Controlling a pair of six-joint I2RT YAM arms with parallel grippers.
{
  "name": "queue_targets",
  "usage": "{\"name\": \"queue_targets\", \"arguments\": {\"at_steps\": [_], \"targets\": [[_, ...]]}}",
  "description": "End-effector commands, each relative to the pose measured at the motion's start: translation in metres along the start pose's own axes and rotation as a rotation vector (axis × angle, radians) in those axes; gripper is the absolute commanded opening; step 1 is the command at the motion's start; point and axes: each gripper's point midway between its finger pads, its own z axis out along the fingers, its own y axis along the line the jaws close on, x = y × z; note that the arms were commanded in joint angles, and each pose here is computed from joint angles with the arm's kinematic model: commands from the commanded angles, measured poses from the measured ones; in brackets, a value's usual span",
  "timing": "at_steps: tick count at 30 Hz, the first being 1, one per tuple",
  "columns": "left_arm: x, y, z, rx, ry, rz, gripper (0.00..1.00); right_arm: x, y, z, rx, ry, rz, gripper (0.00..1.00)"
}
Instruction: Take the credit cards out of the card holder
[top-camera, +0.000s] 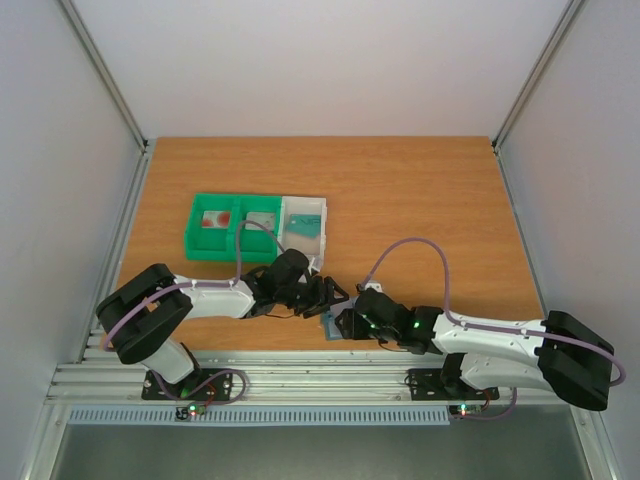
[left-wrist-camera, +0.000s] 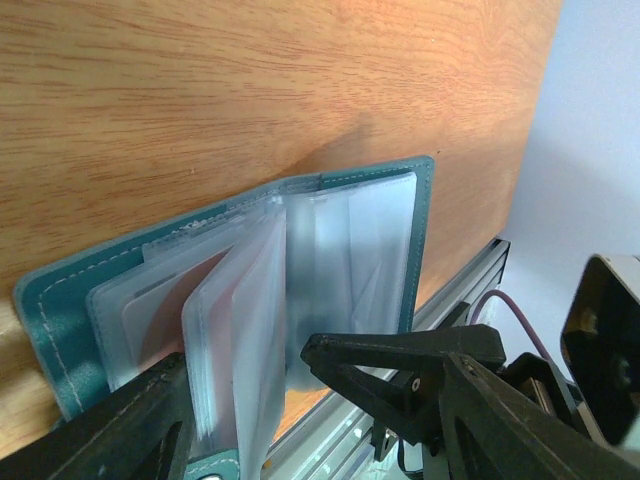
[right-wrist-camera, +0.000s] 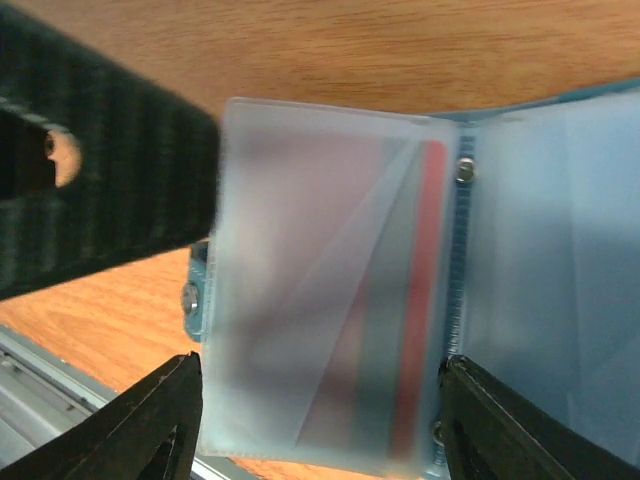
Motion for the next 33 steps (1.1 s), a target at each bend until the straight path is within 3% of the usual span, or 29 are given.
{"name": "queue_targets", "arguments": {"at_steps": [1, 15, 33], "targets": [[-0.006, -0.028, -0.002, 0.083, -0.02, 0.037, 0.66, -0.007, 0.013, -0.003, -0.004, -0.021, -0.018, 0.68], [-0.006, -0.027, -0.001, 0.081, -0.019, 0.033, 0.66, -0.003, 0.009, 0.003, 0.07, -0.017, -0.052, 0.71], [-0.006, -0.03, -0.003, 0.085, -0.022, 0.034, 0.66, -0.009, -0.014, -0.004, 0.202, -0.05, -0.071, 0.52]]}}
